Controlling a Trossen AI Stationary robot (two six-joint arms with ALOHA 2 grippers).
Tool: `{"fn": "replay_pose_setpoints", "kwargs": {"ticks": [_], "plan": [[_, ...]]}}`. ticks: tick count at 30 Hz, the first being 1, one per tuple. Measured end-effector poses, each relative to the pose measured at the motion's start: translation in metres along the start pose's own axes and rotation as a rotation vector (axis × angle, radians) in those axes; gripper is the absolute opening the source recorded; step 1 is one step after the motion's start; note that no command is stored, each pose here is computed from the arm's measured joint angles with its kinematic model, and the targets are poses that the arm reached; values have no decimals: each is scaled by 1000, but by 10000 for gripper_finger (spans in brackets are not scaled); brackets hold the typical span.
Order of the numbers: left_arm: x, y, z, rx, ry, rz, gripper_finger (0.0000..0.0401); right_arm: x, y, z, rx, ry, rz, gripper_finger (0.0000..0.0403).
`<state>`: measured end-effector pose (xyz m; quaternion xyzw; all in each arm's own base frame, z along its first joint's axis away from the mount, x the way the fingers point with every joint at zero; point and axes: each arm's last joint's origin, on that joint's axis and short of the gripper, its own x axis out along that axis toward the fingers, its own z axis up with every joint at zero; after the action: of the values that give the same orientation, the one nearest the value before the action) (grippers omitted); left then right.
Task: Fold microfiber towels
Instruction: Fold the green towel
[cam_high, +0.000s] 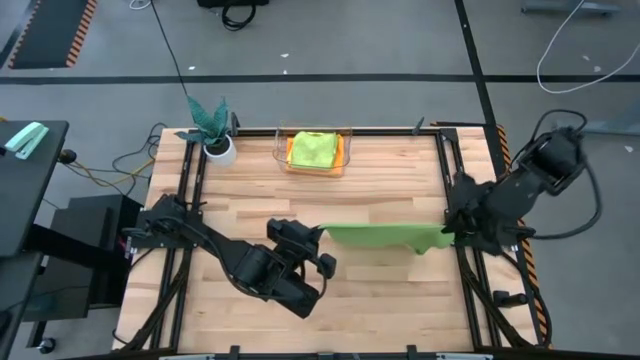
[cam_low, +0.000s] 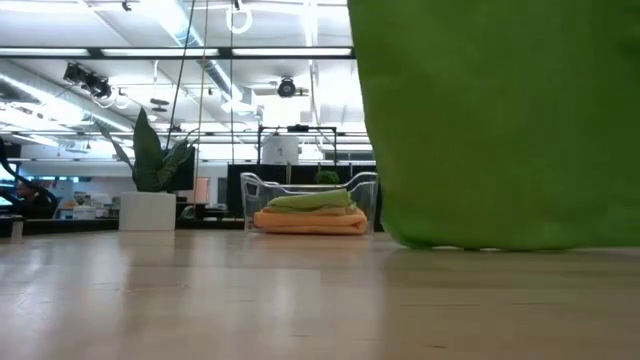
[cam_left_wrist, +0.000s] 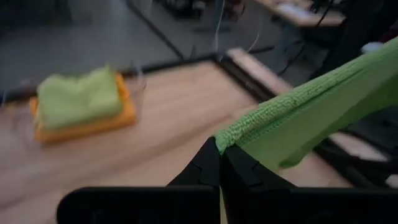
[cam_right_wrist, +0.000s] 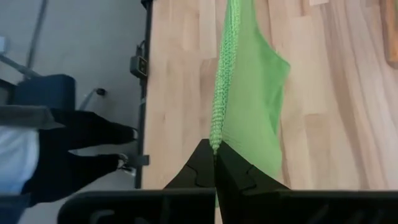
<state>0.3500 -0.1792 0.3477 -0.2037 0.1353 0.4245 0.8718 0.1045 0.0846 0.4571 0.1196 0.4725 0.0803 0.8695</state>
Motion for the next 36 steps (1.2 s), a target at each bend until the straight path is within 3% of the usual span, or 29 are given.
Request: {"fn": "replay_pose_setpoints", "kwargs": {"ticks": [5, 10, 16, 21, 27, 36], "plan": [[-6, 5, -12, -28, 116, 20, 4, 17, 11, 7, -32, 49, -21, 0], [-15, 5, -12, -31, 98, -3, 4, 14, 20, 16, -116, 46, 57, 0], [-45, 1, 26, 7, -50, -83, 4, -27, 17, 25, -119, -109, 122, 0], [-57, 2, 58, 106, -142, -89, 4, -47, 8, 24, -122, -208, 55, 0], [-38, 16, 90, 207, -171, 3, 4, -42, -5, 32, -114, -238, -56, 0], [5, 41, 111, 242, -17, 131, 4, -13, -36, 44, -53, -134, -183, 0]]}}
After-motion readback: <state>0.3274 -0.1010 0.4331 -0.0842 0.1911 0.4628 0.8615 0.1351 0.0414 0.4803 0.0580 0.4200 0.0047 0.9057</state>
